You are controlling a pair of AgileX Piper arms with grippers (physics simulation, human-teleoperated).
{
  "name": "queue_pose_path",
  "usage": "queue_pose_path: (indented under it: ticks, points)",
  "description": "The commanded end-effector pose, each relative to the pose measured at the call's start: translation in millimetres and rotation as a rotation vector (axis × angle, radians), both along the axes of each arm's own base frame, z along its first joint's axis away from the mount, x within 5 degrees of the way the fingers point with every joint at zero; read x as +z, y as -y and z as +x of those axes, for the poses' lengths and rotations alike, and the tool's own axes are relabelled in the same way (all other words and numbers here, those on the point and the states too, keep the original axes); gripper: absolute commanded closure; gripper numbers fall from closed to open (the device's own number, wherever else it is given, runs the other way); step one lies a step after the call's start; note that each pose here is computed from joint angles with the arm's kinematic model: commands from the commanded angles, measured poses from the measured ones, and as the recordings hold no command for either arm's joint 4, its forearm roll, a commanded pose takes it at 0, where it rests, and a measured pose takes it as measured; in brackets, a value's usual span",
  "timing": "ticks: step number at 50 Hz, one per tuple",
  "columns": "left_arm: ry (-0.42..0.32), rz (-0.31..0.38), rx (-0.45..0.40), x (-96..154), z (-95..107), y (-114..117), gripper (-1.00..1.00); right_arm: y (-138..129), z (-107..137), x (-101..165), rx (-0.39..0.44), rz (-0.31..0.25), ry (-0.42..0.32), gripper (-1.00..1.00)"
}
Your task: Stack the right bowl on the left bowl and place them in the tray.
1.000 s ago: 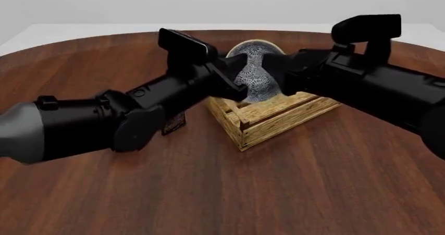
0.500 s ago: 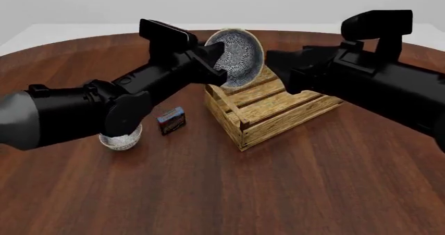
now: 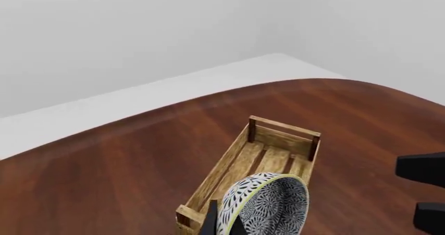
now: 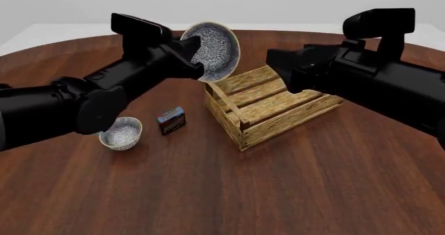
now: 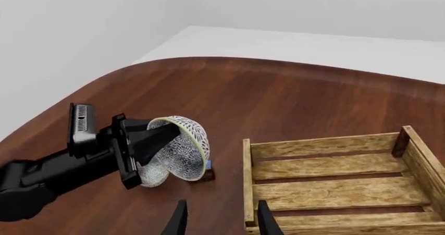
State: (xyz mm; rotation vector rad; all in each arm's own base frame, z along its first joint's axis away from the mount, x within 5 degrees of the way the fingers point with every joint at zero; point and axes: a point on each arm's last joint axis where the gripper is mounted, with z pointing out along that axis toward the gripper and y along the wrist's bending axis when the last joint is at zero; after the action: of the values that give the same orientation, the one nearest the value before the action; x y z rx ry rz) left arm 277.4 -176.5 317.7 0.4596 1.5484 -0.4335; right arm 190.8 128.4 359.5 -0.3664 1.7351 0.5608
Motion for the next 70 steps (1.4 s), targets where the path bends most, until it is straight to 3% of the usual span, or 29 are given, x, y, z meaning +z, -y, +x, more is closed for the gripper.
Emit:
queue_pose_path:
  ticks: [1, 13, 25, 28, 32, 35, 38, 45, 51, 52, 56, 58, 60, 70]
  points:
    - [0.012, -0.006, 0.025, 8.1, -5.5, -12.5, 1.0, -0.6, 2.3, -1.5, -0.003, -0.005, 0.0, -1.0]
    - [0.009, 0.002, 0.054, 10.3, -10.2, -25.8, 1.0, -3.3, 4.6, -4.5, 0.002, -0.016, -0.006, -1.0]
    - [0.027, 0.043, 0.133, 31.2, -18.8, -56.8, 1.0, -3.2, 7.1, -5.8, -0.004, -0.019, -0.01, -1.0]
    - [0.038, 0.08, 0.148, 33.2, -18.3, -61.6, 1.0, -3.4, 7.6, -6.3, -0.004, -0.02, -0.011, -1.0]
    - [-0.012, 0.06, 0.138, 37.9, -19.2, -58.9, 1.0, -3.3, 7.6, -6.2, -0.004, -0.021, -0.01, -1.0]
    - [0.008, 0.072, 0.149, 44.1, -25.2, -65.1, 1.0, -3.6, 7.4, -6.2, -0.002, -0.024, -0.01, -1.0]
    - [-0.021, 0.071, 0.139, 45.8, -26.9, -62.8, 1.0, -3.7, 6.0, -5.9, 0.002, -0.025, -0.009, -1.0]
    - [-0.031, 0.127, 0.152, 51.0, -31.5, -70.0, 1.0, -3.1, 3.3, -4.7, 0.006, -0.023, -0.005, -1.0]
    - [-0.108, 0.166, 0.168, 45.8, -25.4, -73.3, 1.0, -0.1, -0.4, -1.6, 0.004, -0.018, 0.002, -1.0]
    - [-0.139, 0.157, 0.174, 44.4, -22.9, -73.8, 1.0, -0.2, -0.8, -1.5, 0.005, -0.018, 0.003, -1.0]
    - [-0.143, 0.166, 0.169, 52.5, -30.9, -75.9, 1.0, -2.0, -0.7, -3.2, 0.012, -0.023, 0.001, -1.0]
    - [-0.208, 0.132, 0.16, 53.8, -30.0, -70.8, 1.0, -2.6, -0.2, -4.3, 0.014, -0.028, -0.002, -1.0]
    - [-0.178, 0.157, 0.181, 61.5, -34.2, -80.1, 1.0, -2.9, -0.5, -4.3, 0.016, -0.029, -0.003, -1.0]
    - [-0.199, 0.217, 0.202, 75.4, -46.7, -93.3, 1.0, -1.7, 1.1, -4.2, 0.007, -0.027, -0.004, -1.0]
